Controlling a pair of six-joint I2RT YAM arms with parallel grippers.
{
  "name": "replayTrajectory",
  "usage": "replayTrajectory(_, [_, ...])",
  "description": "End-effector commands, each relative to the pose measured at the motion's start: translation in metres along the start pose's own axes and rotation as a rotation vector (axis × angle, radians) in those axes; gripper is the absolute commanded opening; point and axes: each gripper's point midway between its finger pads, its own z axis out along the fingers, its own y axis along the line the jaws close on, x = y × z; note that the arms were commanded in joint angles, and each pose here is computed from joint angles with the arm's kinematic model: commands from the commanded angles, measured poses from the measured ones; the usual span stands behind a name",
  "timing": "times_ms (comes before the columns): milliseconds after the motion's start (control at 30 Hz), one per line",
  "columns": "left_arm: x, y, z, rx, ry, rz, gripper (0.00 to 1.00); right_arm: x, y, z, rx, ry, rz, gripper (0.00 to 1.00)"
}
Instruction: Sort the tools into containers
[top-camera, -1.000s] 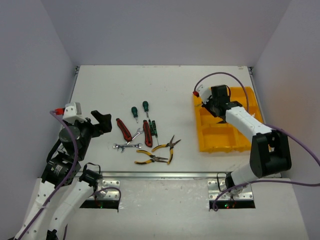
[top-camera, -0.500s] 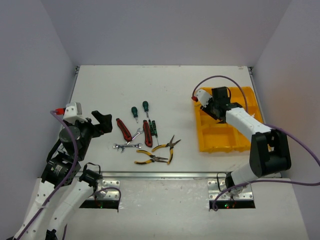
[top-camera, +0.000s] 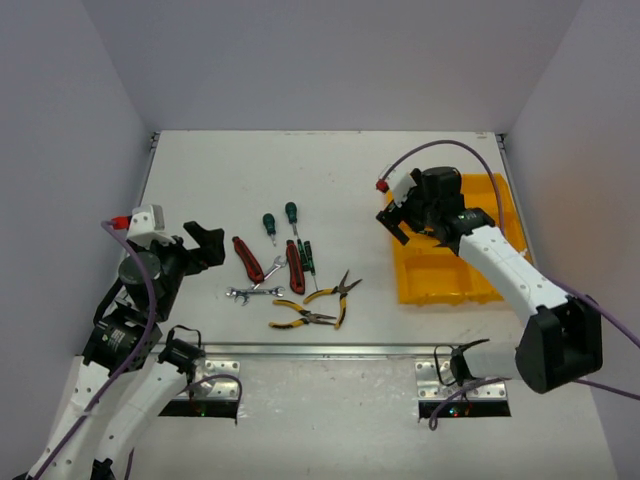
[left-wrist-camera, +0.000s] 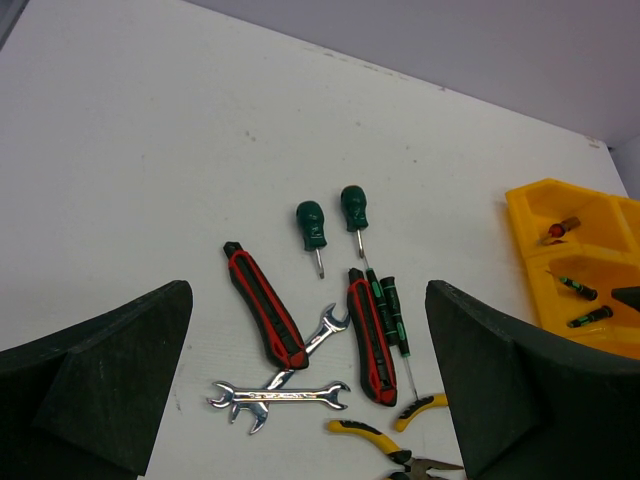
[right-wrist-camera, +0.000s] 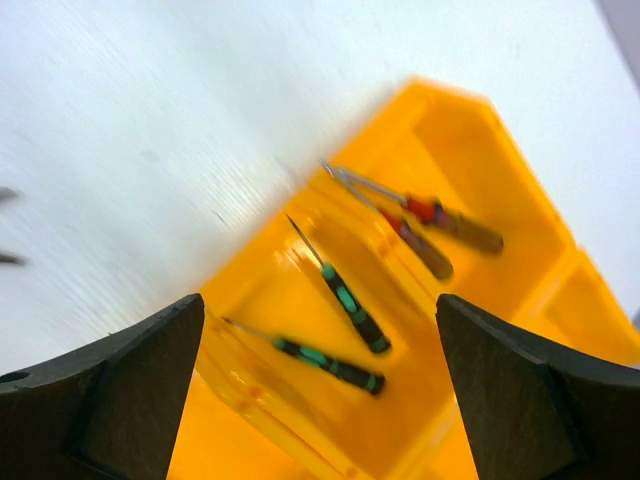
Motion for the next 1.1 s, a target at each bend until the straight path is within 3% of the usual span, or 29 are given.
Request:
replayTrajectory(0, [-0.005, -0.006, 0.004, 0.016, -0.014, -0.003, 1.0, -0.094, 0.051, 0.0, -0.097, -0.236, 0.113, 0.99])
replayTrajectory(67, [-0.004, -0.005, 0.004, 0.012, -0.016, -0.004, 1.0, -0.109, 0.047, 0.005, -0.048, -0.2, 0.351, 0.99])
replayTrajectory(133, [-0.005, -0.004, 0.003, 0.009, -0.019, -0.006, 1.0, -0.107, 0.051, 0.017, -0.063, -0.072, 0.574, 0.99])
replayTrajectory(200, [-0.005, -0.004, 0.003, 0.008, -0.02, -0.006, 1.0, -0.109, 0.071, 0.038, -0.183, 0.124, 0.613, 0.99])
replayTrajectory(267, [-0.005, -0.004, 0.003, 0.005, -0.021, -0.006, 1.0, -0.088, 0.079, 0.068, -0.124, 0.29, 0.623, 0.99])
replayTrajectory(333, [-0.005, -0.003, 0.003, 0.004, -0.02, -0.006, 1.0, -0.081, 0.081, 0.081, -0.042, 0.289, 0.679, 0.99])
replayTrajectory(467, [-0.006, -0.002, 0.002, -0.003, -0.026, -0.009, 1.0, -0.067, 0.113, 0.113, -0.147, 0.236, 0.808, 0.99])
replayTrajectory(600, [-0.008, -0.002, 0.001, 0.002, -0.034, -0.012, 1.0, -0.066, 0.136, 0.129, -0.083, 0.336, 0.739, 0.98])
replayTrajectory(733, [-0.008, -0.003, 0.001, 0.007, -0.034, -0.011, 1.0, -0.062, 0.15, 0.139, -0.018, 0.377, 0.734, 0.75])
replayTrajectory(867, [-0.009, -0.003, -0.001, 0.008, -0.041, -0.014, 1.0, -0.058, 0.157, 0.147, 0.025, 0.402, 0.732, 0.59])
replayTrajectory(1067, [-0.01, -0.003, -0.002, 0.011, -0.044, -0.015, 1.0, -0.056, 0.17, 0.156, -0.003, 0.414, 0.741, 0.48])
